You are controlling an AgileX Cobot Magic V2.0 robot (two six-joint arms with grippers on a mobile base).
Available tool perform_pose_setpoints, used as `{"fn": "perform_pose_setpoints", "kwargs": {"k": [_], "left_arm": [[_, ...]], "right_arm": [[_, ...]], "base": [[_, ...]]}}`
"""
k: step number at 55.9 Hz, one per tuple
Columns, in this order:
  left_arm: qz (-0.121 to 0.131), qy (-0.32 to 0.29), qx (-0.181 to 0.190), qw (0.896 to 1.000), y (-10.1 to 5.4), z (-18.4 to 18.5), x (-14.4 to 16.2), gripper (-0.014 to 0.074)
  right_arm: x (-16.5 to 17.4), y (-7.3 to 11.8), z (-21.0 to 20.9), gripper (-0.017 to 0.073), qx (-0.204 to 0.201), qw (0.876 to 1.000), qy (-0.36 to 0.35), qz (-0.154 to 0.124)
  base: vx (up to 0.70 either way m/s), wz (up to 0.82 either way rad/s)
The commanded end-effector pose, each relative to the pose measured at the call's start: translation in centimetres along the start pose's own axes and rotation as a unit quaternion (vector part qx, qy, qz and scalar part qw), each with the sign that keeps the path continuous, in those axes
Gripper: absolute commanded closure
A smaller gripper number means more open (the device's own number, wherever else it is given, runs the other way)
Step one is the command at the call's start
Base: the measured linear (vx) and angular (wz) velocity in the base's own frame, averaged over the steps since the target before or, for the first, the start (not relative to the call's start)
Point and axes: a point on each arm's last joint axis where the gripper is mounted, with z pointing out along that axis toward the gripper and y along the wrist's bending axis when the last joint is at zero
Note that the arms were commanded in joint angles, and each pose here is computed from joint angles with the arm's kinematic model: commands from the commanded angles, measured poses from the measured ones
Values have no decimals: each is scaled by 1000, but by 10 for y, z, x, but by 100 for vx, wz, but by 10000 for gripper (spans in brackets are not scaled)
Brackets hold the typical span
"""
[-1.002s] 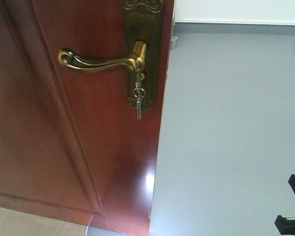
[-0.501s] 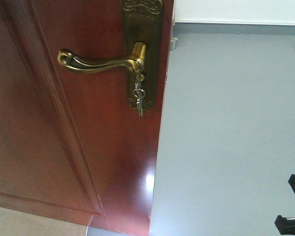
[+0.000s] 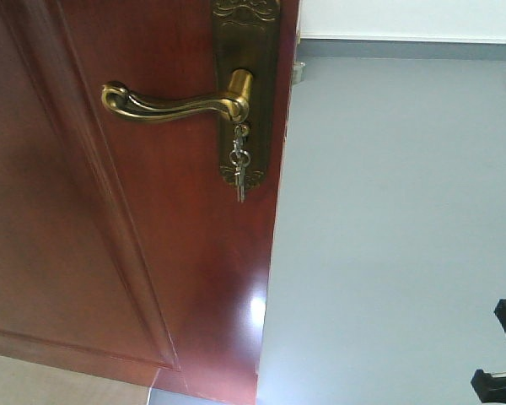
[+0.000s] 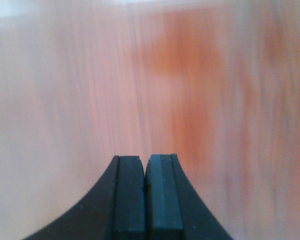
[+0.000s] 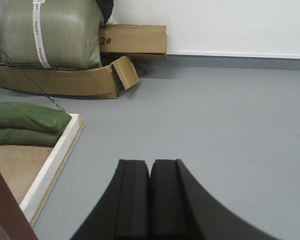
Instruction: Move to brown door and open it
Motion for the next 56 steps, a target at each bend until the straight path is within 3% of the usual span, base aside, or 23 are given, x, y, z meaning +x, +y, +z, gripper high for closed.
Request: {"fn": "perform_pose_setpoints", "kwargs": {"k": [1,15,56], "left_arm": [[-1,-44,-5,999,0,-10,17,597],[-34,-52,-4,998,-2,-22,68,597],[-39,-45,-2,998,-3,-23,70,597]], "right_arm": [[-6,-1,0,559,4,999,-39,-6],[-6,-1,0,559,4,999,-39,-6],[-6,-1,0,559,4,999,-40,-6]], "base": [[0,0],[0,0],[0,0]]}}
